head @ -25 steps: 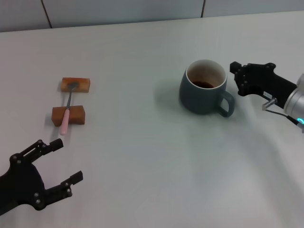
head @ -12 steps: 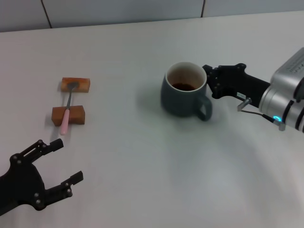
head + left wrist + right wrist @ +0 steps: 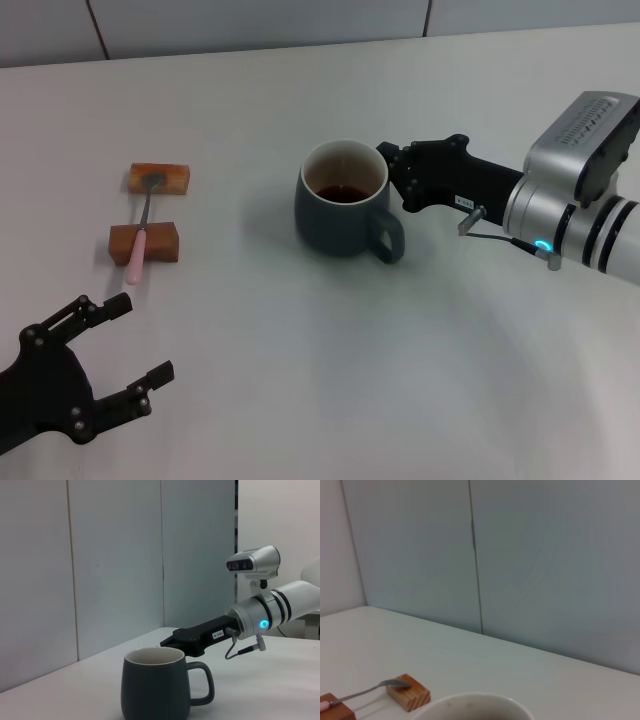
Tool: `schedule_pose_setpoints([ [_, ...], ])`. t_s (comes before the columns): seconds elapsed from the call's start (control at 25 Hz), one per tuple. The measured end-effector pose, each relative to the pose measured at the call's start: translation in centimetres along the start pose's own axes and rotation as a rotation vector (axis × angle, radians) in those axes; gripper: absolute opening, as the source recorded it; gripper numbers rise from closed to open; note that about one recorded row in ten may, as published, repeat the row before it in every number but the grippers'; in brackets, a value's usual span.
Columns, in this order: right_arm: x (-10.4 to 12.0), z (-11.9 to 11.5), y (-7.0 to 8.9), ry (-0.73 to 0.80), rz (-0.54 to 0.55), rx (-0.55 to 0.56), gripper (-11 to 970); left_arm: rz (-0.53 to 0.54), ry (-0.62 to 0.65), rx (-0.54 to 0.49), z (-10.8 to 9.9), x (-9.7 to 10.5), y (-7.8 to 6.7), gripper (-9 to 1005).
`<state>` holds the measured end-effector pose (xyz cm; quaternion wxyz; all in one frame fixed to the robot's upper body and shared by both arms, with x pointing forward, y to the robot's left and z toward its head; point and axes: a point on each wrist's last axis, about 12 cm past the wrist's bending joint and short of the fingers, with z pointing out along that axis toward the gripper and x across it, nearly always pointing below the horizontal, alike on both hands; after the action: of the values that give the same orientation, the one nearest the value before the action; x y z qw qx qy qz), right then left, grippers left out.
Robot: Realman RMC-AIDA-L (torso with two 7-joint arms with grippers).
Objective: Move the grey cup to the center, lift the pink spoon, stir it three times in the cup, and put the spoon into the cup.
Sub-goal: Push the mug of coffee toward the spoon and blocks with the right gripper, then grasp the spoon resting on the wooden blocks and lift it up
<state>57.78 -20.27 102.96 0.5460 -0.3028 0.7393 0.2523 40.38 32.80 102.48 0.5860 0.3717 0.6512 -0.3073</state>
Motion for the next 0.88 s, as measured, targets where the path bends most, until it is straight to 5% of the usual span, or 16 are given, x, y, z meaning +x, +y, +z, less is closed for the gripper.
schedule_pose_setpoints([
  [0.56,-0.2,0.1,0.0,-0.013,0.001,0.003,-1,0.003,-0.001,0.001,0.1,0.0,0.0,845],
  [0.88,-0.3,-4.7,-0.2,-0.222,-0.025,-0.047,-1,0.004,-0.002,0.002,0.1,0.0,0.0,845],
])
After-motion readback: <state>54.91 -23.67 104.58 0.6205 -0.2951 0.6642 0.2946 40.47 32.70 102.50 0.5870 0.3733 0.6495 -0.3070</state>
